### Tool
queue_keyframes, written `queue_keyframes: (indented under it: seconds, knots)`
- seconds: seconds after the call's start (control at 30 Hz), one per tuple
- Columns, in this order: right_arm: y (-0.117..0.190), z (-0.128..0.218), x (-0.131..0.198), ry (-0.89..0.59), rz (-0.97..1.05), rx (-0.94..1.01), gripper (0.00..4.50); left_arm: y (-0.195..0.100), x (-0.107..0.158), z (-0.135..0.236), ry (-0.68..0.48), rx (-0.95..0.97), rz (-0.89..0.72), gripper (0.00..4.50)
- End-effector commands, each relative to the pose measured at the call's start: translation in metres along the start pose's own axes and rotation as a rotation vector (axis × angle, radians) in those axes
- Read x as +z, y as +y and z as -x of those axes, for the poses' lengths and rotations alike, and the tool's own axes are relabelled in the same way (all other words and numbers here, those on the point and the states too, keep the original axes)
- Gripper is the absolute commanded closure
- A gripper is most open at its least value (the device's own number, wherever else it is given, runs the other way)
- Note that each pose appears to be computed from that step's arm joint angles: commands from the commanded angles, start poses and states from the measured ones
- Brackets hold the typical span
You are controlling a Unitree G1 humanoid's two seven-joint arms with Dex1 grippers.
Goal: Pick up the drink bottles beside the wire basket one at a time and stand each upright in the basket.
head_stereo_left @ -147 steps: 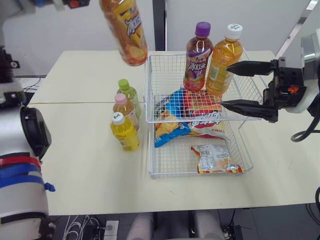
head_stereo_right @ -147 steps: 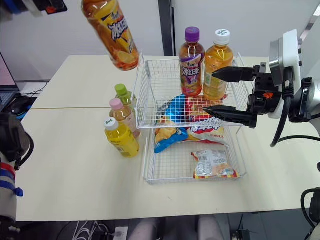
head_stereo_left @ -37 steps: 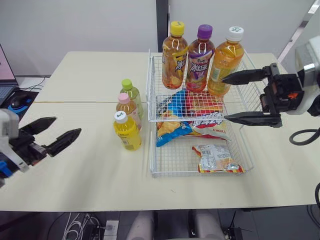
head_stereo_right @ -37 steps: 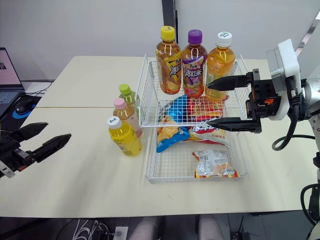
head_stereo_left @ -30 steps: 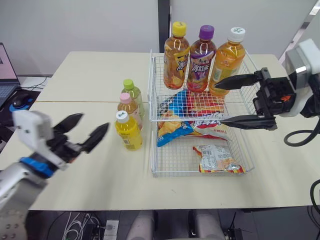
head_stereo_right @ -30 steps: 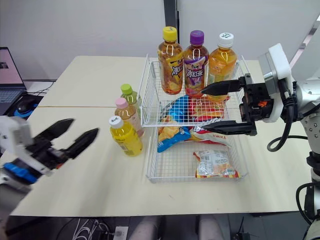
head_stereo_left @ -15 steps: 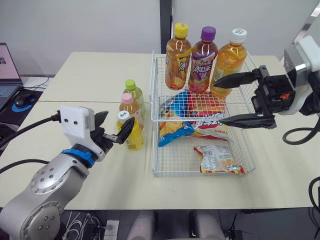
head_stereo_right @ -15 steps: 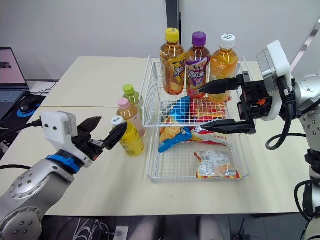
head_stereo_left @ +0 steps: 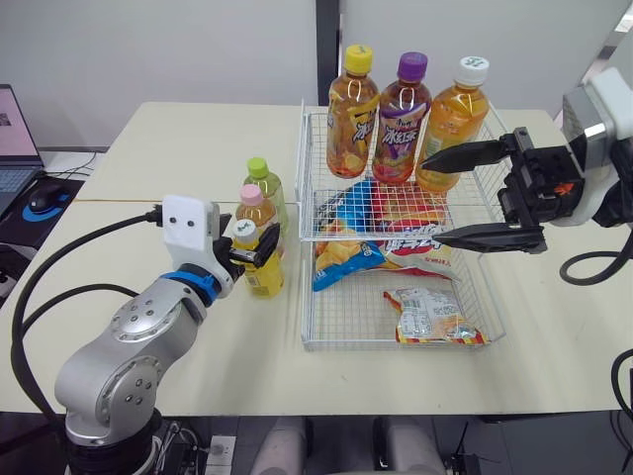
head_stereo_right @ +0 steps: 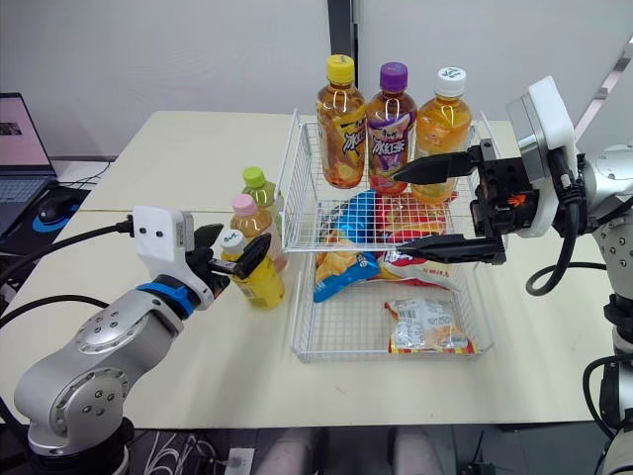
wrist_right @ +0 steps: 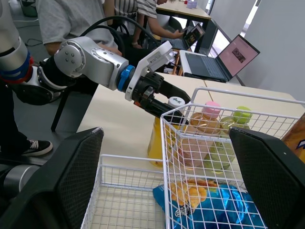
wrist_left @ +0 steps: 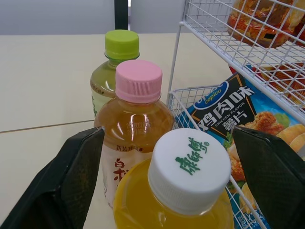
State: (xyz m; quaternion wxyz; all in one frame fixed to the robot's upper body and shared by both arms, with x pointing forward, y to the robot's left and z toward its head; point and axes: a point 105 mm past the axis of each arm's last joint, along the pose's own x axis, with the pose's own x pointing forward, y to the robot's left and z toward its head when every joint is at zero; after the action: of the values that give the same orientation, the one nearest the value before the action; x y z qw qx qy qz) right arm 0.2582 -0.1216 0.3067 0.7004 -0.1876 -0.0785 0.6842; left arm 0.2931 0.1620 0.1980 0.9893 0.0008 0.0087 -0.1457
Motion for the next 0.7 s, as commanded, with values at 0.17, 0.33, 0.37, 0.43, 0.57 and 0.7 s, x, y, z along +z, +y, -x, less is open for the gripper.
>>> queue_keyframes:
  seconds: [0.17, 0.33, 0.37, 0.43, 0.57, 0.7]
  knots:
    - [0.001, 0.004, 0.014, 0.009, 0.067, -0.021, 0.0, -0.012, 0.008, 0.005, -0.048, -0.026, -0.024, 2.43]
    - [-0.001, 0.006, 0.017, -0.008, 0.091, -0.045, 0.0, -0.012, 0.01, 0.008, -0.052, -0.026, -0.043, 3.12]
    - [-0.001, 0.006, 0.018, -0.011, 0.091, -0.046, 0.0, -0.012, 0.011, 0.009, -0.053, -0.027, -0.044, 3.12]
    - [0.0, 0.006, 0.018, -0.014, 0.091, -0.044, 0.0, -0.012, 0.012, 0.01, -0.057, -0.03, -0.046, 3.12]
    - [0.001, 0.005, 0.018, -0.02, 0.092, -0.043, 0.0, -0.013, 0.022, 0.02, -0.079, -0.085, -0.075, 3.12]
    - [-0.001, 0.008, 0.017, -0.015, 0.097, -0.059, 0.0, 0.005, 0.041, 0.037, -0.091, -0.118, -0.122, 3.12]
